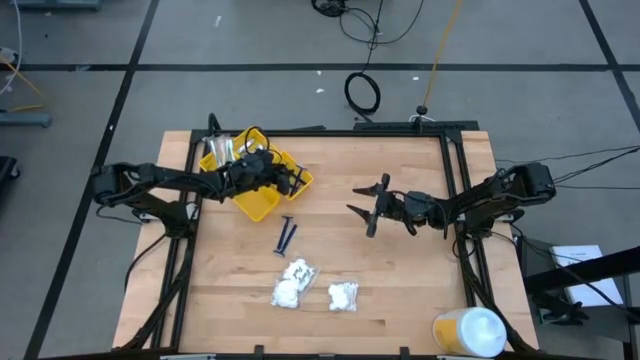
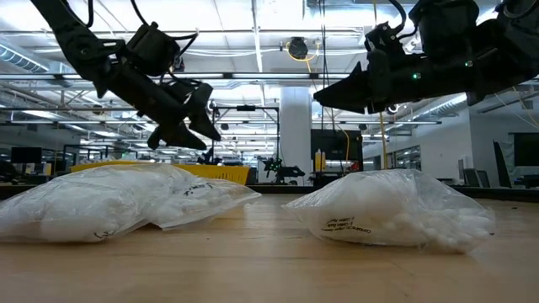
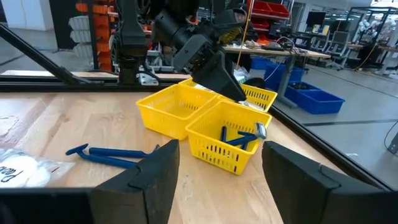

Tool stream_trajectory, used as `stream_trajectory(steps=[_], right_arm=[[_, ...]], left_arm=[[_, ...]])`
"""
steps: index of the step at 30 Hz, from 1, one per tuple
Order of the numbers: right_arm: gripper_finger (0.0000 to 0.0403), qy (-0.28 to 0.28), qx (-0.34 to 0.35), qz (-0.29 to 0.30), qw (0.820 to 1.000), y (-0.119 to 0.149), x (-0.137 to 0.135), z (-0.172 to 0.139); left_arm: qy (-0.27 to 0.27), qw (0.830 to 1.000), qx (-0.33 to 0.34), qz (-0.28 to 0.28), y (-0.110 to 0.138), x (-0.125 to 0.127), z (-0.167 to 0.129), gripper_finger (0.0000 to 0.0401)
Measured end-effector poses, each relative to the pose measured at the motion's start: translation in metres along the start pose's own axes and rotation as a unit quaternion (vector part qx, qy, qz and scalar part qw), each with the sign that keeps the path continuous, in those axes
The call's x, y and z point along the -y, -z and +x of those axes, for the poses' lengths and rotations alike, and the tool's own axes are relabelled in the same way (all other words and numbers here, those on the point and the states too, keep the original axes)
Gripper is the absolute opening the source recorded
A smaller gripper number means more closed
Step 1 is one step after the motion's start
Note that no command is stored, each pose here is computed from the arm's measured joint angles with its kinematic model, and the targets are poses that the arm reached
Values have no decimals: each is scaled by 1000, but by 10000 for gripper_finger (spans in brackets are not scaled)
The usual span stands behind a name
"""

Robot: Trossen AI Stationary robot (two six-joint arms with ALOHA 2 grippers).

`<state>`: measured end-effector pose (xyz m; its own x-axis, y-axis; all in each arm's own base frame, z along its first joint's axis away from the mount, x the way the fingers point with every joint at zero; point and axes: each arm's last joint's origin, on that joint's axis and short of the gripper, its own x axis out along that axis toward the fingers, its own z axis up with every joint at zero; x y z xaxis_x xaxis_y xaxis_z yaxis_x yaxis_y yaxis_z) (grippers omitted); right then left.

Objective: Pick & Place Travel size toiletries
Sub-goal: Put the blue razor into the middle right yellow bin

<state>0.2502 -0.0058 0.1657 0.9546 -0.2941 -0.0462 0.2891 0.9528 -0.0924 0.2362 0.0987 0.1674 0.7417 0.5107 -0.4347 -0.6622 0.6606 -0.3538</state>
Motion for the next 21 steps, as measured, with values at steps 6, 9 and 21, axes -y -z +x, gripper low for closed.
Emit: stream_trajectory(steps=[6, 9, 21], right_arm=[[218, -14, 1, 7, 1000, 0, -1, 0], [217, -34, 3, 19, 999, -5, -4, 8], [214, -176, -99, 31, 979, -6, -44, 103]], left_arm=[[24, 999, 25, 39, -6, 3, 0, 259], [82, 994, 57, 41, -13, 12, -3, 272], [251, 958, 123, 66, -22, 47, -17, 278]])
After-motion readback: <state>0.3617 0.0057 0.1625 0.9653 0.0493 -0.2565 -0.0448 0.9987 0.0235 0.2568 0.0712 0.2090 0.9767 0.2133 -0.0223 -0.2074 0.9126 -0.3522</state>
